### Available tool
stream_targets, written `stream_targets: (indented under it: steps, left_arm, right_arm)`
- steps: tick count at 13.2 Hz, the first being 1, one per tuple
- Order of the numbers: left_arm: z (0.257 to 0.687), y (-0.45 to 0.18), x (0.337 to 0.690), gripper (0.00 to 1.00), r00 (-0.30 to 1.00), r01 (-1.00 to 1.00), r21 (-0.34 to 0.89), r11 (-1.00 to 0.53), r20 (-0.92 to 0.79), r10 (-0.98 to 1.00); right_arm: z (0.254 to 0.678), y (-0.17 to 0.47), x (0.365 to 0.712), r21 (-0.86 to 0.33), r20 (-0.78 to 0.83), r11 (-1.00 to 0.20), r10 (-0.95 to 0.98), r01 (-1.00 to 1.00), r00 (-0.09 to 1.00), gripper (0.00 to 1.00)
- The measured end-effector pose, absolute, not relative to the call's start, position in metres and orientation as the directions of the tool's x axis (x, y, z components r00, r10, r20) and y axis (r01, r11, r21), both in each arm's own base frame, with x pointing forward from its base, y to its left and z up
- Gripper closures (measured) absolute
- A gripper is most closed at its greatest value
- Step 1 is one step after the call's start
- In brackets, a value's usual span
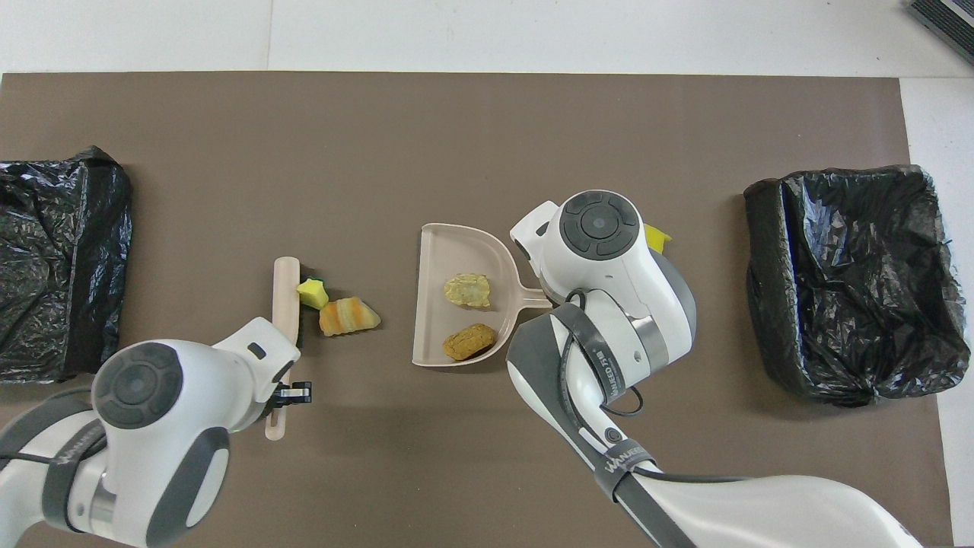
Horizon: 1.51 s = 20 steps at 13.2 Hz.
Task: Sweep and dump trash in bin
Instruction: 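Sweep the remaining scraps into the dustpan with the left gripper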
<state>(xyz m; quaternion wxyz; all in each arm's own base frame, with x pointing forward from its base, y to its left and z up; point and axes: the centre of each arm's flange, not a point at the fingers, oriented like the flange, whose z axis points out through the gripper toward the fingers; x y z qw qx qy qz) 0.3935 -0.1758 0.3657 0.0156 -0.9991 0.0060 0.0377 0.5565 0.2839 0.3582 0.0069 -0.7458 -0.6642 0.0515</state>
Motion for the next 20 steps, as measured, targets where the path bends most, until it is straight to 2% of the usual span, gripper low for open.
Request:
stream_targets:
  steps: [5,11,15,20]
  left_arm:
    - [0.337,-0.276,0.368,0.74,0.999,-0.029,0.018,-0.999,-0.025,-0.029]
    - [0.371,-0.381,0.36,0.74,0.998,-0.033,0.201,-0.979,-0.046,-0.043]
    - [0.366,-0.373,0.368,0.74,0.994,-0.013,0.163,-0.987,-0.106,-0.03]
    - [0.369,-0.326,0.401,0.74,0.992,0.01,0.074,-0.997,-0.13,0.0]
  right_arm:
    - [0.358,0.284,0.557,-0.079,-0.068,-0.118,0.991,0.99,0.113,0.68]
    - [0.356,0.279,0.558,-0.078,-0.079,-0.122,0.99,0.99,0.115,0.68]
    - [0.356,0.277,0.558,-0.078,-0.08,-0.124,0.99,0.989,0.118,0.68]
    - [0.356,0.277,0.559,-0.078,-0.077,-0.126,0.99,0.989,0.12,0.68]
